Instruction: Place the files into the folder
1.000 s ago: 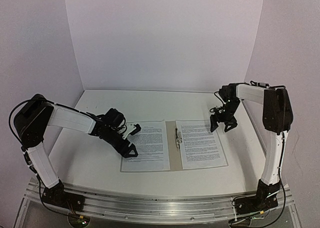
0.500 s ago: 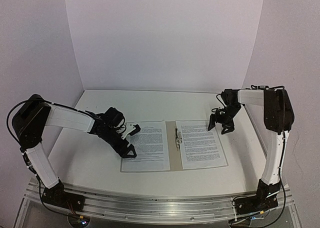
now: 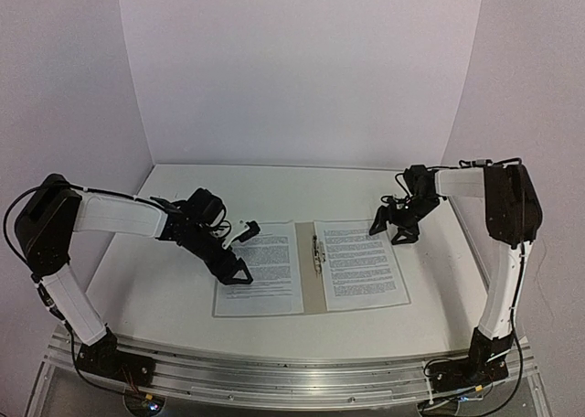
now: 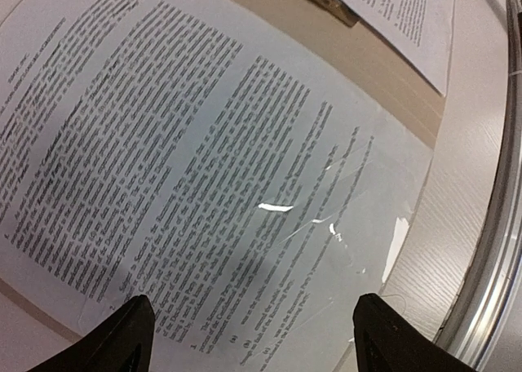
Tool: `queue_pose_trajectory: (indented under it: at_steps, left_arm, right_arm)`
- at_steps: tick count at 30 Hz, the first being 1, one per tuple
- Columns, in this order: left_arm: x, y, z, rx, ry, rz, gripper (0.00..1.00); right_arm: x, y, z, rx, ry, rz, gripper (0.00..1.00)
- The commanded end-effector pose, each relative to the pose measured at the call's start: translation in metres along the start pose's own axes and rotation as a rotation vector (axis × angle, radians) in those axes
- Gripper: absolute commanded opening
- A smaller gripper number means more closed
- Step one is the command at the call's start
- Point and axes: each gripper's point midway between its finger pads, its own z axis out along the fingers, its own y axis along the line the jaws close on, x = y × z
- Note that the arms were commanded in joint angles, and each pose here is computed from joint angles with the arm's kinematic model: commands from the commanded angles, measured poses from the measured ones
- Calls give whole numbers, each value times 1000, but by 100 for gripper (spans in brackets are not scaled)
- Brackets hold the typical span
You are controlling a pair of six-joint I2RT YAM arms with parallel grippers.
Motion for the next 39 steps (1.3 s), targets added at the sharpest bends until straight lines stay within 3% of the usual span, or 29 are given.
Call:
queue_pose_trajectory:
  at_steps: [1, 10, 19, 28, 33, 39]
  left_arm:
    - [-53, -16, -30, 69, -163, 93, 84]
    - [-104, -26, -33, 201, -280, 56, 79]
    - [-114, -23, -16, 271, -310, -18, 78]
    - [-128, -11, -6, 283, -373, -78, 74]
    - [-130, -4, 3, 278, -393, -119, 70]
    - [-127, 1, 19, 292, -398, -173, 72]
  right_arm:
    - [32, 9, 23, -35, 107, 9, 86]
    - [68, 40, 18, -72, 158, 34, 85]
    - [79, 60, 19, -82, 143, -9, 85]
    - [31, 45, -48, 255, -38, -83, 84]
    - [25, 126, -30, 103, -81, -226, 78]
    - [44, 225, 19, -233, -29, -226, 55]
